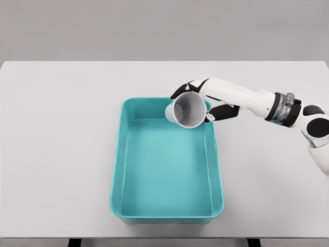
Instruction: Put the paper cup into the basket with your right arm
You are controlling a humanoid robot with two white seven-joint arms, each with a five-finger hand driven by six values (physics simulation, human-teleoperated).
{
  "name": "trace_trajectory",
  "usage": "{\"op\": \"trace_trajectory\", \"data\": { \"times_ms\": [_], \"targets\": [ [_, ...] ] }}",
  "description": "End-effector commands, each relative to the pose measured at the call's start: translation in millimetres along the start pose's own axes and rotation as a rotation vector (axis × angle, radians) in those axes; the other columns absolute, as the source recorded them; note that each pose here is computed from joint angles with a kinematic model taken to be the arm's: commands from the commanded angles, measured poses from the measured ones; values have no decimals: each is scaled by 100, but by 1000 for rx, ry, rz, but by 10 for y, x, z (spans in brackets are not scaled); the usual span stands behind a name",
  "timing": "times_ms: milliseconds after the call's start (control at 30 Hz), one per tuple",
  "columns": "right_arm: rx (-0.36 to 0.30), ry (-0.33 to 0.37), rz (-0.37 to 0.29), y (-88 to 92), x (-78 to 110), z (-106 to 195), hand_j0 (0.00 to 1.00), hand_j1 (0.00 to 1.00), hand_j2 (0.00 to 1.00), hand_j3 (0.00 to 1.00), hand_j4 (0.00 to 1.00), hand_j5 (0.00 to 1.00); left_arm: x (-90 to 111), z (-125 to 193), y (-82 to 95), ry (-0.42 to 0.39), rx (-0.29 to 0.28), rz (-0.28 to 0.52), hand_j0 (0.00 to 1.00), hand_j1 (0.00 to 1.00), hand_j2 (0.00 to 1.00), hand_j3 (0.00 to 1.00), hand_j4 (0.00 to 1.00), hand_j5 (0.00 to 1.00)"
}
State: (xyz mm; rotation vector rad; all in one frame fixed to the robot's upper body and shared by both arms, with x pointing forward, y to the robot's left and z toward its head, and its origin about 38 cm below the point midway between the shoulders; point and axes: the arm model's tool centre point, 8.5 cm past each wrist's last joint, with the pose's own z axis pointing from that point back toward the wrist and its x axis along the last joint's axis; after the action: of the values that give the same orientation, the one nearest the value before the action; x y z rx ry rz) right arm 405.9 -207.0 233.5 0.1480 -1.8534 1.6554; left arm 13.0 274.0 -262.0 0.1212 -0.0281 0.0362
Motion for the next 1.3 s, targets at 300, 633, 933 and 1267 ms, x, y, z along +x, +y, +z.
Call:
{"op": "trace_trajectory", "data": {
  "times_ms": [300,633,933,1267],
  "targets": [
    [236,51,213,546,131,-324,62,62,62,62,62,62,-1,0,0,1,0,0,100,100,100,100,100,100],
    [277,75,275,638,118,-383,100,100,100,100,100,100,0,0,0,0,0,0,100,100,100,100,100,100],
    [-109,-101,32,-130,251,335,100,100,100,100,100,100,0,0,0,0,0,0,100,100,100,100,100,100],
    [-499,82,-171,-123,-273,1699,100,100,100,100,100,100,0,0,0,0,0,0,100,100,100,100,100,100]
  ]
}}
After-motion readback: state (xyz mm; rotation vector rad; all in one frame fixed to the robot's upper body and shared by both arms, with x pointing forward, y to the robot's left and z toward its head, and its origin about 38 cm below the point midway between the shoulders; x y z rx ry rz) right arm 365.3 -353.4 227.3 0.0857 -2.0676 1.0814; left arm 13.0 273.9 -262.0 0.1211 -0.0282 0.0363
